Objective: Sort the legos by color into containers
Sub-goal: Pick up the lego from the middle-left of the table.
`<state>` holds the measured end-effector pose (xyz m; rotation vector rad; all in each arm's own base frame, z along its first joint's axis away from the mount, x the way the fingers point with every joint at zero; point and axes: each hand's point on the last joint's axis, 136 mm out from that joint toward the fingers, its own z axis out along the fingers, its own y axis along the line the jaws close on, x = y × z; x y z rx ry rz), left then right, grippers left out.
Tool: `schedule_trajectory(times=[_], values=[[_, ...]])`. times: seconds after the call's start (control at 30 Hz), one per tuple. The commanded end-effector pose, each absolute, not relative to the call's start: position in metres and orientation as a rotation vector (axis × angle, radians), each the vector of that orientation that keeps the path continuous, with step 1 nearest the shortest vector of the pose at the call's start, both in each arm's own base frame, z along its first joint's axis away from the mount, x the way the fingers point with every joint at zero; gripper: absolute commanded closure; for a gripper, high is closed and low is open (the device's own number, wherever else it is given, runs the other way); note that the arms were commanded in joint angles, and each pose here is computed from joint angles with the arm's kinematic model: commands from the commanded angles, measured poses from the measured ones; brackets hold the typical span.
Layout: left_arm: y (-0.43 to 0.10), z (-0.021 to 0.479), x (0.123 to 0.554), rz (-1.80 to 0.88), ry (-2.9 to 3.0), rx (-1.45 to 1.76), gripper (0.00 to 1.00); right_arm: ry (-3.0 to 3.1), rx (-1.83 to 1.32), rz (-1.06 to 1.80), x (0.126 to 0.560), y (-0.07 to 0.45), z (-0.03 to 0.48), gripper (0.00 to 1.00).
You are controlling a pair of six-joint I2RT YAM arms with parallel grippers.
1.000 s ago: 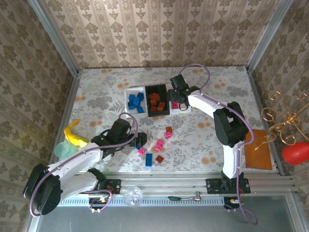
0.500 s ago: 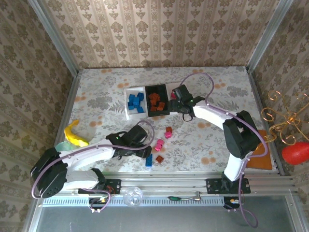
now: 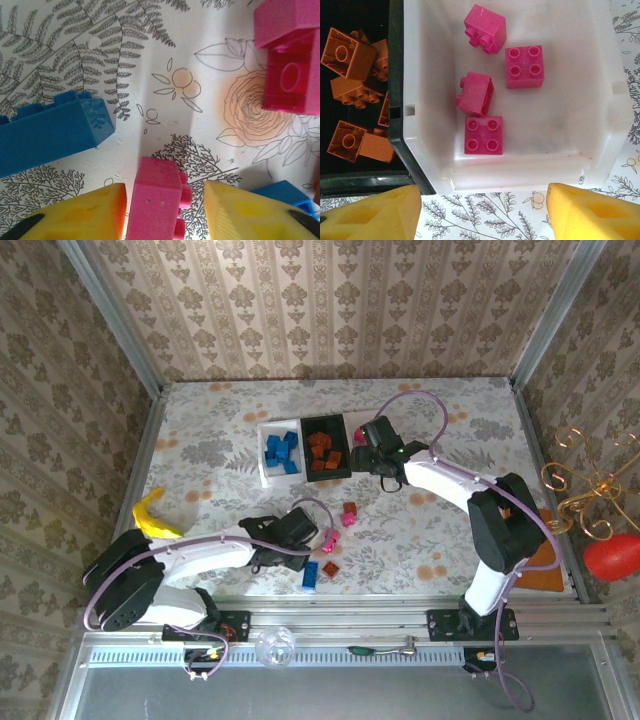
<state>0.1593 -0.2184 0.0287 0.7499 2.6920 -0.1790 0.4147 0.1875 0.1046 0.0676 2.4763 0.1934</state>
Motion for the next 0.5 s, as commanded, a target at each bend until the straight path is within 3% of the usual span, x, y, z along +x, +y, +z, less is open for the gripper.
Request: schedule_trajectory(times=[0.0, 0.2, 0.47], values=[[-0.212, 0.025, 0.161, -0.09, 2.678, 0.769, 0.61, 2.454, 0.083, 0.192, 0.413, 0.183, 0.113, 0.31], [-0.215, 0.038, 0.164, -0.116, 2.631, 0.745, 0.72, 2.453, 0.088, 0.189, 0.412, 0.182, 0.114, 0.31], [-0.25, 0.093, 0.187, -0.355, 2.501, 0.706, 0.74, 2.437, 0.12, 0.202, 0.4, 0.175, 0.117, 0.31]])
